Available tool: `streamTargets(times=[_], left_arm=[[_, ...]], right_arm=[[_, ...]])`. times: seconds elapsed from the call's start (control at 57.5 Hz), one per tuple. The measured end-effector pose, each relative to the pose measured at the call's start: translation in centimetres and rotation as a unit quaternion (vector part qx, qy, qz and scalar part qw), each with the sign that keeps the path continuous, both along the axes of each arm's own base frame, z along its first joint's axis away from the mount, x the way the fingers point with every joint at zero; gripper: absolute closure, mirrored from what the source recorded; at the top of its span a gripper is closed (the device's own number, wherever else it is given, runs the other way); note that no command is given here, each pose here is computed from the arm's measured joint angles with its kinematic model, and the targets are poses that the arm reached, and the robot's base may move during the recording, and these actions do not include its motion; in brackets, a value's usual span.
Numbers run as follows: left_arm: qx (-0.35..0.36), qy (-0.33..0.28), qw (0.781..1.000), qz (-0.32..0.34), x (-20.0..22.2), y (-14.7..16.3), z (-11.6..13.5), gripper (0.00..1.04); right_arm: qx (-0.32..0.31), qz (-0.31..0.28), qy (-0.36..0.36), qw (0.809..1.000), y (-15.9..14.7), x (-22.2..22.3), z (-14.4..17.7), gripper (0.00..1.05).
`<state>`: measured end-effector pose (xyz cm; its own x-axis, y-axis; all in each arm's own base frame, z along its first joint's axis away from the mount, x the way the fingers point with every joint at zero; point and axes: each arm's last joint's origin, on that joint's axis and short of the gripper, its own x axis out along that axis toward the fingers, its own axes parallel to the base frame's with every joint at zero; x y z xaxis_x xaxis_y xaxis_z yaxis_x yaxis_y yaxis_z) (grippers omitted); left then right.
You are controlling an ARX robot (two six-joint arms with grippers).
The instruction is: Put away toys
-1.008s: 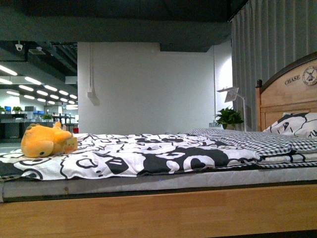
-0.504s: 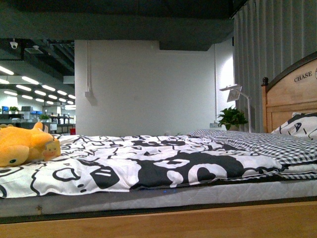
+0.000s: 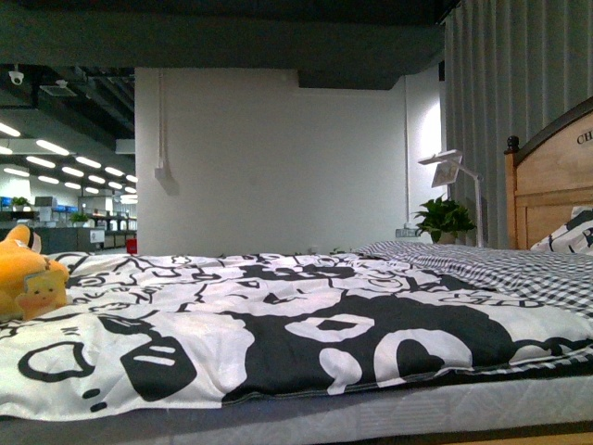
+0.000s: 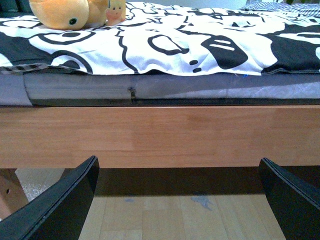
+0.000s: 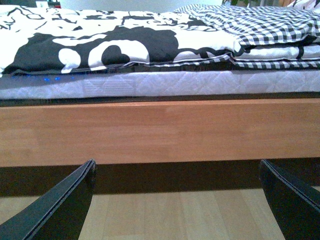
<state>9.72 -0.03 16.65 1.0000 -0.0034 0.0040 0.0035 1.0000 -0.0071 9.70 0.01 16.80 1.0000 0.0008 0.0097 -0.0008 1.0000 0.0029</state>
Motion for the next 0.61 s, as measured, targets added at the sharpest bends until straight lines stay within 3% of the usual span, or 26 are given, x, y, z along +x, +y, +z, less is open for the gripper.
streamTargets(times=[0.608], left_arm=[[0.0, 0.0, 1.0, 0.0, 0.0, 0.0, 0.0, 0.06]], right_arm=[[0.0, 0.0, 0.0, 1.0, 0.0, 0.0, 0.0, 0.07]])
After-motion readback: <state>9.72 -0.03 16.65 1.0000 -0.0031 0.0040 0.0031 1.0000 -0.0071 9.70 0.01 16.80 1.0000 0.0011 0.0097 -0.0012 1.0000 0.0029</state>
